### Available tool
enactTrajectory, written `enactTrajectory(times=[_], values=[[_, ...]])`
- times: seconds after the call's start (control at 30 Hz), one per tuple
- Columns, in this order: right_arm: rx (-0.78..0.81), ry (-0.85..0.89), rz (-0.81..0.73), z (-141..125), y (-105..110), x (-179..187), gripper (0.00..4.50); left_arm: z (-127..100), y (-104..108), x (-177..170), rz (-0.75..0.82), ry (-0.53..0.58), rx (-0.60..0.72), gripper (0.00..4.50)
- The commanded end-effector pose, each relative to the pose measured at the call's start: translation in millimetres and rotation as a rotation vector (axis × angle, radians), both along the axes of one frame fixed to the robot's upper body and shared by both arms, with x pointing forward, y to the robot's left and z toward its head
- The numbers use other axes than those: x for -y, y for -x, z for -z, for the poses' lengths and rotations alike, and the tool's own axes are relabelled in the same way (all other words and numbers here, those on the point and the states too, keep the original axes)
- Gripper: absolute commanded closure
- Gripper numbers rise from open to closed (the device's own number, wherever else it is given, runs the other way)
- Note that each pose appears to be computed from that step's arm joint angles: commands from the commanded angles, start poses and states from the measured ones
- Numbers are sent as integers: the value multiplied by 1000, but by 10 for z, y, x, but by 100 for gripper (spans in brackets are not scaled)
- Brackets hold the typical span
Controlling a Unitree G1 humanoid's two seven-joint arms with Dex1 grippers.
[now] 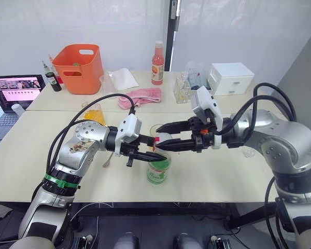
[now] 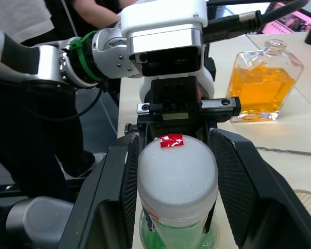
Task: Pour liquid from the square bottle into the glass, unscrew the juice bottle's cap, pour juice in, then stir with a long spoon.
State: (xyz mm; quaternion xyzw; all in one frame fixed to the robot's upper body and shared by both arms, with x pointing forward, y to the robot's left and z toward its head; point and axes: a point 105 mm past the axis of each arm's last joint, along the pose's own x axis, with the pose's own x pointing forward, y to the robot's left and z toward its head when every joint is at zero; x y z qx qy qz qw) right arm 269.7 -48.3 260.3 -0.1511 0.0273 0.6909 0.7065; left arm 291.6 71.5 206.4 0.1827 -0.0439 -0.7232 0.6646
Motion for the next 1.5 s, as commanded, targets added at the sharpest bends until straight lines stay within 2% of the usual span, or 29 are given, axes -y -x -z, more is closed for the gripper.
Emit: enactTrajectory(times=[0.03,0.37,0.67,1.5], values=[[-23,93,-45,129,-100,19,287,32,-75,-87,-58,-33,0,310],[17,117,-122,83,-84,-29,287,52,-88,-131,-74,-33,-1,310],[37,103,-119,-7,-165,-88,287,76,-82,-135,-70,-34,-4,310],[106,-19,-163,-535,4,-91,287,118,-56,-113,-57,-44,-7,310]])
